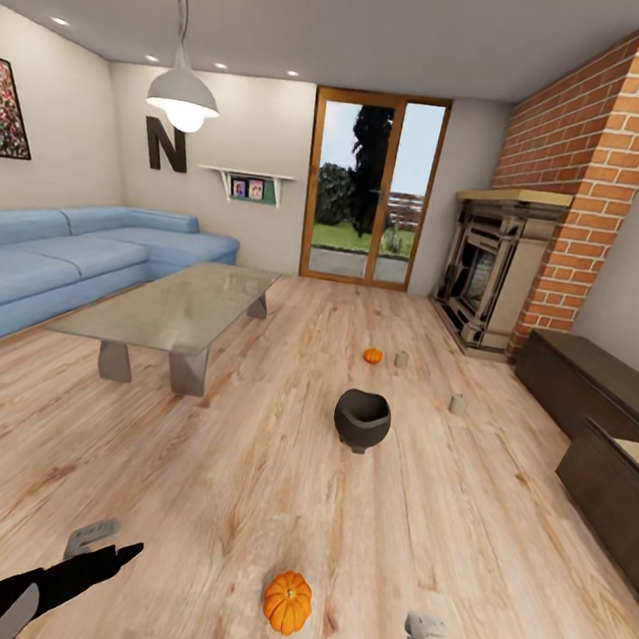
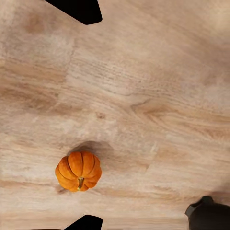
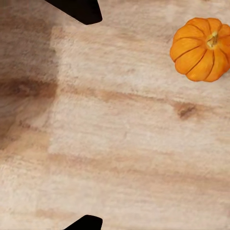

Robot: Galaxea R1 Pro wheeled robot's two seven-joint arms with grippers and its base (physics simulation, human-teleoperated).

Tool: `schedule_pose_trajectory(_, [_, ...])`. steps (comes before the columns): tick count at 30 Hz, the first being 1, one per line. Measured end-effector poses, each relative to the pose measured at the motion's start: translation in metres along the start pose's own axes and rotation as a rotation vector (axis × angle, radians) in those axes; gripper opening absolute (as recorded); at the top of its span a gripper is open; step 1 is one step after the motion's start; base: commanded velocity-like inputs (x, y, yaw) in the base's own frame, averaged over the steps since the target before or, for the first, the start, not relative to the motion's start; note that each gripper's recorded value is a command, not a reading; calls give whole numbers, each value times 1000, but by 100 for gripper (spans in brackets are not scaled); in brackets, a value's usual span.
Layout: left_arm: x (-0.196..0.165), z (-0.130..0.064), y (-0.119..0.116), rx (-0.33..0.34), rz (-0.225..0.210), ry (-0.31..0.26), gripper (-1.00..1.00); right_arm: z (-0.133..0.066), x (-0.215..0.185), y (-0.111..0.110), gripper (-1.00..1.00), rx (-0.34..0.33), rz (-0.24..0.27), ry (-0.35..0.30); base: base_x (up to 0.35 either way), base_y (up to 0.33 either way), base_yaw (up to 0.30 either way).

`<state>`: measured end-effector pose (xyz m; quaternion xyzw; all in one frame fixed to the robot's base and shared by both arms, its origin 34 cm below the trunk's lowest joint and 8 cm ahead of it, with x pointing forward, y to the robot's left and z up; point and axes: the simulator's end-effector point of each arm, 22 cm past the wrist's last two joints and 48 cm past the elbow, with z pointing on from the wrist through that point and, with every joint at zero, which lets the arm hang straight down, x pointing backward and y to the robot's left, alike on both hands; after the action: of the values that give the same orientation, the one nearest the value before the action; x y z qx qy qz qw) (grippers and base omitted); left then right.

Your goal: Place each of the two pumpkins and all three candles from the living room inside a cabinet in the living room (use any cabinet), then make sure every cabinet is closed, and position the cauldron so it is next to a table in the living room.

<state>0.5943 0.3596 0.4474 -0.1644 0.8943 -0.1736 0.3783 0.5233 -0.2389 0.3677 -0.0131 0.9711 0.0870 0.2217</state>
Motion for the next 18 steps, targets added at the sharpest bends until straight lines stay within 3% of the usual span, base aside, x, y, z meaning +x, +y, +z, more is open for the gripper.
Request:
schedule_pose_trajectory(10, [-27,0,-31,51,6,32,100,9,-32,35,100,-49,10,-2,0,0,0])
schedule_pose_trajectory(14, [-39,0,-53,87,11,34,100,11,-45,47,100,-88,95,-6,0,0,0])
schedule_pose_trajectory(16, [-38,1,-62,101,5,49,100,11,-54,52,100,-111,162,-18,0,0,0])
schedule_pose_trajectory(18, [-34,4,-71,114,-2,60,100,11,-59,54,100,-121,189,-25,0,0,0])
